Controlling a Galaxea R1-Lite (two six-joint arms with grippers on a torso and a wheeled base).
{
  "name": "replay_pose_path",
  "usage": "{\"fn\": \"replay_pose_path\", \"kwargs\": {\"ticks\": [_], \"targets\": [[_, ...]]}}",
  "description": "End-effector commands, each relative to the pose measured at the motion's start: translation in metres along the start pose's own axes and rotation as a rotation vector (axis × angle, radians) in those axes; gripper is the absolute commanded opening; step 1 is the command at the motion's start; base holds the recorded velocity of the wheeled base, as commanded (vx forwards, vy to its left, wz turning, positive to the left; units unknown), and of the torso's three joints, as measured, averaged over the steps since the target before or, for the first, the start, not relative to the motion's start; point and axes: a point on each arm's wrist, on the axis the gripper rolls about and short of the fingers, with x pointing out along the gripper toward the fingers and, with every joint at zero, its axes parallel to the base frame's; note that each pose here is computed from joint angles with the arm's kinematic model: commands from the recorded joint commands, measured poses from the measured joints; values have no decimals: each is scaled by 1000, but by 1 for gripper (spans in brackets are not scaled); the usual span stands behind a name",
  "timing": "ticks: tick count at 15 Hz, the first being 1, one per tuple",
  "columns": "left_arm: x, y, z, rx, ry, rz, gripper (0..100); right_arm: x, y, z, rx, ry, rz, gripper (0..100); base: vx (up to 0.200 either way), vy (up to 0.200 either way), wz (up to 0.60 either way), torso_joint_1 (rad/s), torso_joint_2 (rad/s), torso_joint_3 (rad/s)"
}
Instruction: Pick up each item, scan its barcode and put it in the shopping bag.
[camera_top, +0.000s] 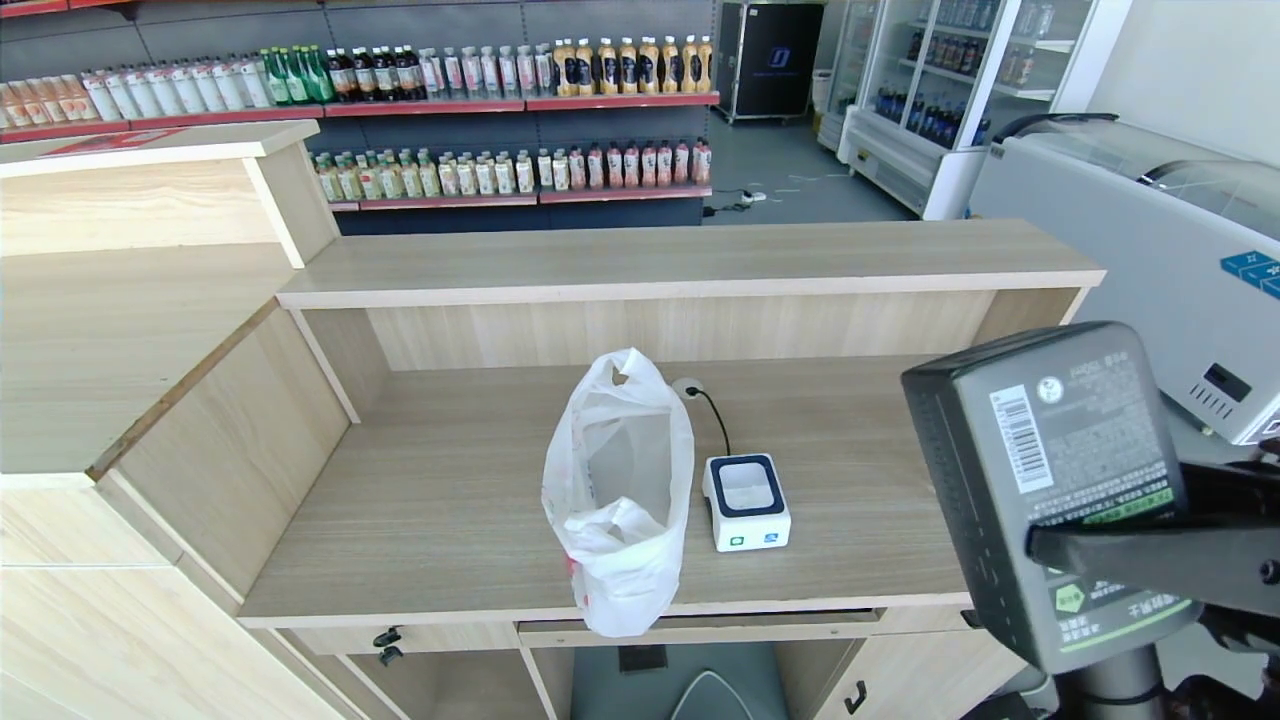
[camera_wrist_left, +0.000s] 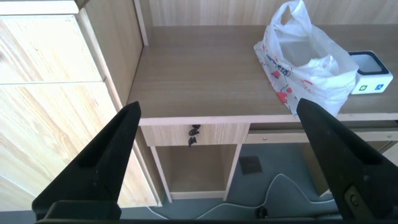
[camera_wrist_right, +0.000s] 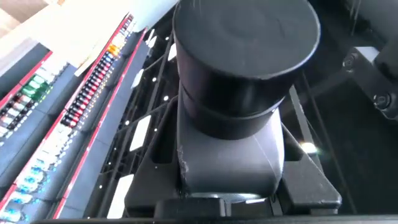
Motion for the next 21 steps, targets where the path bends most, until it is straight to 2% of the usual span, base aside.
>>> {"fn": "replay_pose_path", "kwargs": {"ticks": [1, 10, 21], "targets": [[0, 0, 0, 0, -1, 0, 100, 2, -13, 0, -21, -5, -45, 0, 0, 0, 0, 0, 0, 0], [0, 0, 0, 0, -1, 0, 100, -11, -30, 7, -51, -31, -13, 0, 0, 0, 0, 0, 0, 0], [0, 0, 0, 0, -1, 0, 100, -16, -33, 6, -68, -26, -15, 0, 0, 0, 0, 0, 0, 0]]}}
